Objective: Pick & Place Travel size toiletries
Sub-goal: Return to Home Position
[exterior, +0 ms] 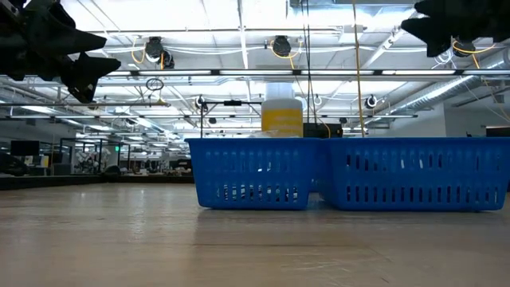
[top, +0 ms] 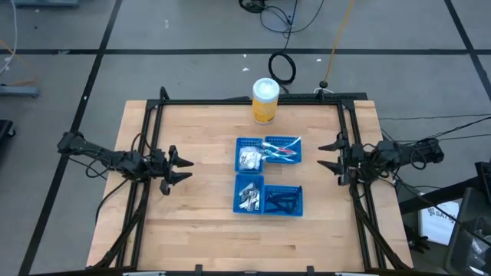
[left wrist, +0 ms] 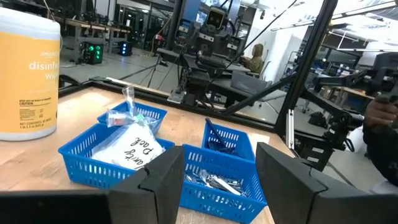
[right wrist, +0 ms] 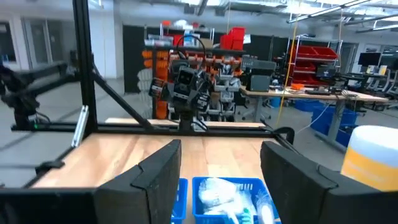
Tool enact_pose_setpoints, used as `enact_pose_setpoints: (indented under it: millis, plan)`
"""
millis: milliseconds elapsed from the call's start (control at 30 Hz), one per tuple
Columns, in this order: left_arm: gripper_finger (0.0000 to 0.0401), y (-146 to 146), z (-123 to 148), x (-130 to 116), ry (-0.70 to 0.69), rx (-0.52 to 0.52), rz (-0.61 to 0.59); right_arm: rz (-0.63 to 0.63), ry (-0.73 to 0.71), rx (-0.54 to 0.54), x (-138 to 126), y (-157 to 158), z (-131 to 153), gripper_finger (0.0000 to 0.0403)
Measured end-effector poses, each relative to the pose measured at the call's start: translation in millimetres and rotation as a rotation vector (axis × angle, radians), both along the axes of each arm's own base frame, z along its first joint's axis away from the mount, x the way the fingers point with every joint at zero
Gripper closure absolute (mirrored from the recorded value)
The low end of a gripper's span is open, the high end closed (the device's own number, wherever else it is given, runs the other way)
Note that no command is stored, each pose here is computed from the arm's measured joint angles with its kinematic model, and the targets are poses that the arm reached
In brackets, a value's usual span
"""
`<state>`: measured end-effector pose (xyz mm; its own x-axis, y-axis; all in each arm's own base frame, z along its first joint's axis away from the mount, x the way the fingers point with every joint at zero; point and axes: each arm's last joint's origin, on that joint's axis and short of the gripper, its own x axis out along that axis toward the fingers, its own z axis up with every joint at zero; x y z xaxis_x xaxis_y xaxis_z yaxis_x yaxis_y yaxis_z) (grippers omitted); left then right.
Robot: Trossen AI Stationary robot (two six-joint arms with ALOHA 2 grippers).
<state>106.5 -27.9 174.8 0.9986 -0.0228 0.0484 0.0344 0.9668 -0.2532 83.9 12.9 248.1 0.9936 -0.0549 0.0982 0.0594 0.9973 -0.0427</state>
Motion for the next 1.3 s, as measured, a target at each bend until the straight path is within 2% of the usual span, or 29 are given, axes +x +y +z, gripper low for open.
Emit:
enact_pose_setpoints:
  millis: [200,367,500,700,833,1067,1300]
  plan:
    - [0.0205,0,0,0,0.000,0.000,0.001,0.003,-0.086,0.051,3,1,-29,0.0195]
    - [0.0205,0,0,0,0.000,0.001,0.002,0.007,-0.110,0.057,3,1,-38,0.0195]
    - [0.0205,0,0,0,0.000,0.001,0.002,0.030,-0.105,0.047,5,2,-46,0.0195]
    - [0.0205,0,0,0,0.000,0.001,0.002,-0.003,-0.050,0.054,10,0,-64,0.0195]
    - [0.0205,0,0,0,0.000,0.001,0.002,-0.022,-0.070,0.073,10,-2,-64,0.0195]
    - [0.0205,0,0,0,0.000,0.001,0.002,0.085,-0.030,0.052,11,0,-68,0.0195]
    - [0.0205,0,0,0,0.000,0.001,0.002,0.087,0.029,0.057,12,1,-73,0.0195]
